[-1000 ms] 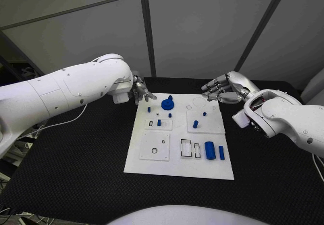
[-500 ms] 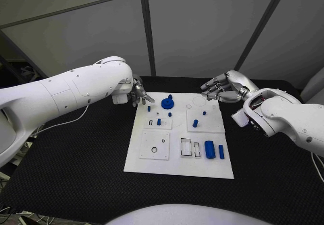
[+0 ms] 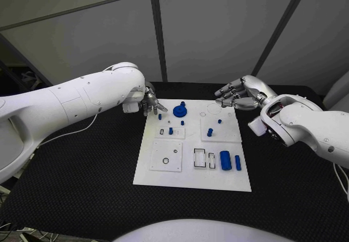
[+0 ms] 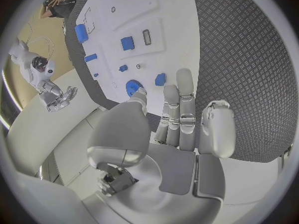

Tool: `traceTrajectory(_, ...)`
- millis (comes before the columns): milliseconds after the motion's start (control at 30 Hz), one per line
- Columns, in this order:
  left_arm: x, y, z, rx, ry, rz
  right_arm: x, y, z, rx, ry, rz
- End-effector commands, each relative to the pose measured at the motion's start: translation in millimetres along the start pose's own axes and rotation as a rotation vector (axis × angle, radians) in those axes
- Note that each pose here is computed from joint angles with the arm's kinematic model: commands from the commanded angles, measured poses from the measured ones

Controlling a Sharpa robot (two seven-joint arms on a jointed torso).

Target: Assemble the parts on the task board

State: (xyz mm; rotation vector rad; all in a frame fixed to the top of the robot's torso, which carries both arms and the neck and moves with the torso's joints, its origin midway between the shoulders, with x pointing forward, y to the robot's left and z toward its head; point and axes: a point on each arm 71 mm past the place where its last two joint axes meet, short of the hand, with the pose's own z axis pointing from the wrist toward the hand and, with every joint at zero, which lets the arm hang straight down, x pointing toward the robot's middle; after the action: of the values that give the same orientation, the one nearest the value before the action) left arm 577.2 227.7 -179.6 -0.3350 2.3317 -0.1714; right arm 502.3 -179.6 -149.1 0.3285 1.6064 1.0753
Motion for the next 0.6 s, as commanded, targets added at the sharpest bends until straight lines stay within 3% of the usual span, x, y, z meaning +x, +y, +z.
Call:
traceTrajectory(33, 3.7, -0.8, 1.9, 0.003, 0.029, 0.03, 0.5, 2.2, 0.7, -0.01, 0.007, -0.001)
traceTrajectory(600, 6.7, -0.5, 4.4, 0.002, 0.032, 0.03, 1.7, 3.0, 1.5, -0.012, 0.01, 0.0)
